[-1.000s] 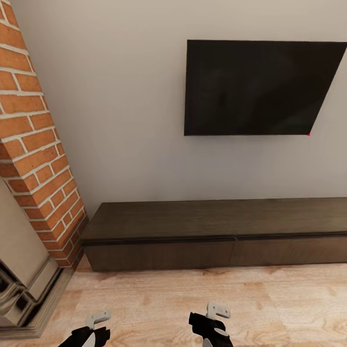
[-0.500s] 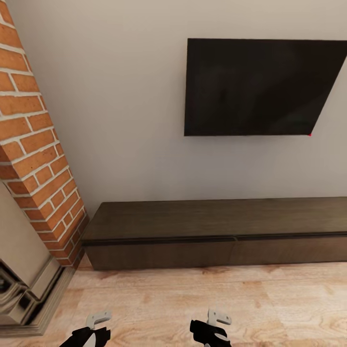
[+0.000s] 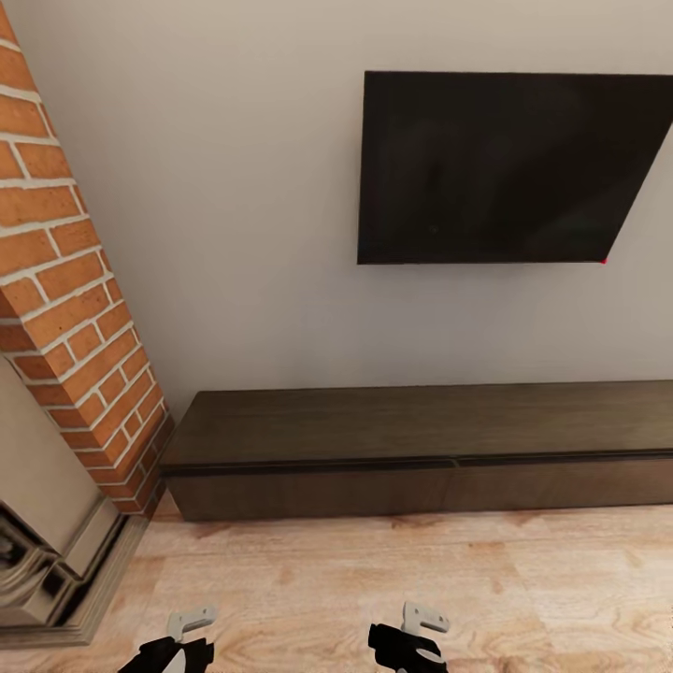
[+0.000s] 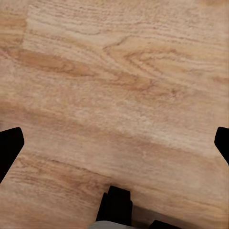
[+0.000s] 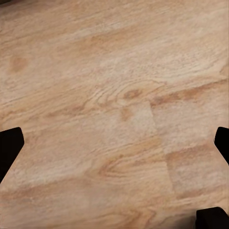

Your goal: Place each of the two pumpkins and all three candles from the living room inside a cabinet in the living room (use any cabinet), then make sure every cabinet is closed, and position the cauldron so it is next to a table in the living room.

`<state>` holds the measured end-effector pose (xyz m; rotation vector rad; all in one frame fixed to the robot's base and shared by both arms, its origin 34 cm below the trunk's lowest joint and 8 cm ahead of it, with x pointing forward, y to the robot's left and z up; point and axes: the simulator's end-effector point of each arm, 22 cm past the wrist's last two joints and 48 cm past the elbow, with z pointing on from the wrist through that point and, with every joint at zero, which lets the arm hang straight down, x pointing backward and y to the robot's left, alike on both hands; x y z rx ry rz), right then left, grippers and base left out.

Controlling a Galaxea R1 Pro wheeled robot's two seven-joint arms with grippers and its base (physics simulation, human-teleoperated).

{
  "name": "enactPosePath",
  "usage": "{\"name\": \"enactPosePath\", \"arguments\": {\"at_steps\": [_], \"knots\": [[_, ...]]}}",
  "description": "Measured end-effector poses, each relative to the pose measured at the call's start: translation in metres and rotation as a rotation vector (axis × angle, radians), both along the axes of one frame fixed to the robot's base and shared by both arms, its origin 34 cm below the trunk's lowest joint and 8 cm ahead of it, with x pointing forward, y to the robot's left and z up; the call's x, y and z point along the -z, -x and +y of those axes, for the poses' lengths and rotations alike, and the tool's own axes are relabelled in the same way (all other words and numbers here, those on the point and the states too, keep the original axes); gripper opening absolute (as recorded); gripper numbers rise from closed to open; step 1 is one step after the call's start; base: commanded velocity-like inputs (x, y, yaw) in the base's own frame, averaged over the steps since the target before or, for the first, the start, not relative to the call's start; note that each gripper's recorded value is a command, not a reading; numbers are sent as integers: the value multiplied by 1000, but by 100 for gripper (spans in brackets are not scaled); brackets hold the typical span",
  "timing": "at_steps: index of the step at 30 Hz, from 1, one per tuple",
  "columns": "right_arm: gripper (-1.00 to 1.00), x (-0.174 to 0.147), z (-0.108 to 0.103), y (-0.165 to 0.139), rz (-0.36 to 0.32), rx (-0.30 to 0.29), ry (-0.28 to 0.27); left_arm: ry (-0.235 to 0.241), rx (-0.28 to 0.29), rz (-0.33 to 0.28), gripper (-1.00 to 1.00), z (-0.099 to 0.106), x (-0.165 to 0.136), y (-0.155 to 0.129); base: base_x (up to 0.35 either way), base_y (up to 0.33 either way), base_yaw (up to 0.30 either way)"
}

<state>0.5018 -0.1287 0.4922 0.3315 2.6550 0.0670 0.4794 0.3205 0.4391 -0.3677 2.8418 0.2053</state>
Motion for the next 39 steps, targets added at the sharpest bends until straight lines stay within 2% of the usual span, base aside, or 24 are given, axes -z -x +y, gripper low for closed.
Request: {"name": "enactPosePath", "arguments": {"at_steps": [13,39], "knots": [[100,-7,-3,16,53,-5,9,2,1,22,100,-2,-16,6,0,0,0],[100,-49,-3,16,57,-3,10,3,1,33,100,-3,-57,7,0,0,0]]}}
